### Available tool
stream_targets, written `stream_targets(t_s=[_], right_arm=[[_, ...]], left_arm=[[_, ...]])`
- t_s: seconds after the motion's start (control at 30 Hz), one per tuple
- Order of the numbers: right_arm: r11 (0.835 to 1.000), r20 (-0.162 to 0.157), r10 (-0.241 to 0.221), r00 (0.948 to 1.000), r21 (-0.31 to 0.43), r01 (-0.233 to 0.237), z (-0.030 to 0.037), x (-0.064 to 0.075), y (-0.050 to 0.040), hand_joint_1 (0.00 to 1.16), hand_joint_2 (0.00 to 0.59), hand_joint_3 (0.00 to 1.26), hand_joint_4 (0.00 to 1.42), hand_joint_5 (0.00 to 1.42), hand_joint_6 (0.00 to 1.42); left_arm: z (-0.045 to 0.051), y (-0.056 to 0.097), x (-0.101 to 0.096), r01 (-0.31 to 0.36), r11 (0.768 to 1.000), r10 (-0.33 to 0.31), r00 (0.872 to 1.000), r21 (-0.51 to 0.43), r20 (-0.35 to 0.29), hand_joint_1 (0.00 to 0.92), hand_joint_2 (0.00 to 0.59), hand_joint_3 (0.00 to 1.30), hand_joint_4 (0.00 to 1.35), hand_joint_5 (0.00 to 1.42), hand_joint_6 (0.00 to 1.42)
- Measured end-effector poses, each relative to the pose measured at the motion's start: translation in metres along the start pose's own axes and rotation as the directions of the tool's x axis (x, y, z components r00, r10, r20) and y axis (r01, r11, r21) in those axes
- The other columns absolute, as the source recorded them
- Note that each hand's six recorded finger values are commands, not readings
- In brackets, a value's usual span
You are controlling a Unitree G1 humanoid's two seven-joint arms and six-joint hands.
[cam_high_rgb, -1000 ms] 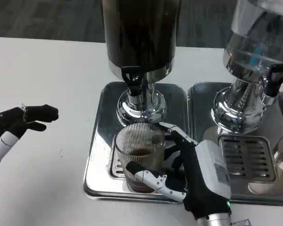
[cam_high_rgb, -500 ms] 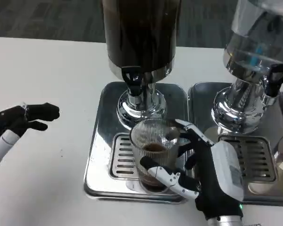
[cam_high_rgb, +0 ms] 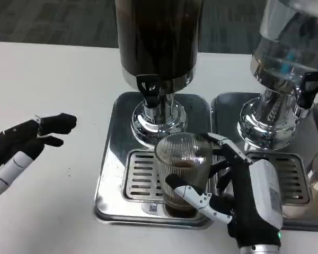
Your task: Grasp the cup under the faucet to collect the drink, then remove the cup.
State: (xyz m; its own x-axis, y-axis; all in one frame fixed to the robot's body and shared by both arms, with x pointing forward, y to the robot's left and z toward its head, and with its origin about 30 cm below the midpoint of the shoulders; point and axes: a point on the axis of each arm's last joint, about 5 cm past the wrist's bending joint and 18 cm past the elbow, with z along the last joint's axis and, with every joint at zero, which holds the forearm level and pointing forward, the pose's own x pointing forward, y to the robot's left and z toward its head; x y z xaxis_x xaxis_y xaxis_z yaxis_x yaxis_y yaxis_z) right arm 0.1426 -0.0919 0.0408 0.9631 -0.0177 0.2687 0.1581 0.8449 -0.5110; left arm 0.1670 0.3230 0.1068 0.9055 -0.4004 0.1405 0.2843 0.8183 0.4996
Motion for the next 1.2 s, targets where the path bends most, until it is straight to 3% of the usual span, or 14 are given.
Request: stream_targets(t_s=[0.63, 0.97, 1.2], right_arm=[[1.0, 0.02, -0.011, 0.9997, 0.02, 0.011, 0.0002, 0.0001, -0.0017, 0.66, 0.214, 0.48, 0.62, 0.82, 1.04], [0.998, 0.032, -0.046, 0.9985, 0.046, 0.044, -0.0002, 0.0, -0.0044, 0.67, 0.207, 0.49, 0.62, 0.84, 1.06], [0.996, 0.045, -0.064, 0.9969, 0.06, 0.062, 0.0026, 0.0018, -0.0063, 0.68, 0.206, 0.49, 0.62, 0.84, 1.06]], left_arm=[[0.0007, -0.004, 0.0009, 0.039, 0.999, -0.039, 0.999, 0.034, 0.009, 0.0, 0.122, 0.32, 0.27, 0.26, 0.37], [0.0037, -0.0088, 0.0015, 0.088, 0.986, -0.093, 0.995, 0.14, 0.035, 0.0, 0.121, 0.31, 0.25, 0.24, 0.37], [0.0064, -0.009, 0.0009, 0.123, 0.963, -0.138, 0.989, 0.24, 0.045, 0.0, 0.117, 0.27, 0.19, 0.19, 0.34]])
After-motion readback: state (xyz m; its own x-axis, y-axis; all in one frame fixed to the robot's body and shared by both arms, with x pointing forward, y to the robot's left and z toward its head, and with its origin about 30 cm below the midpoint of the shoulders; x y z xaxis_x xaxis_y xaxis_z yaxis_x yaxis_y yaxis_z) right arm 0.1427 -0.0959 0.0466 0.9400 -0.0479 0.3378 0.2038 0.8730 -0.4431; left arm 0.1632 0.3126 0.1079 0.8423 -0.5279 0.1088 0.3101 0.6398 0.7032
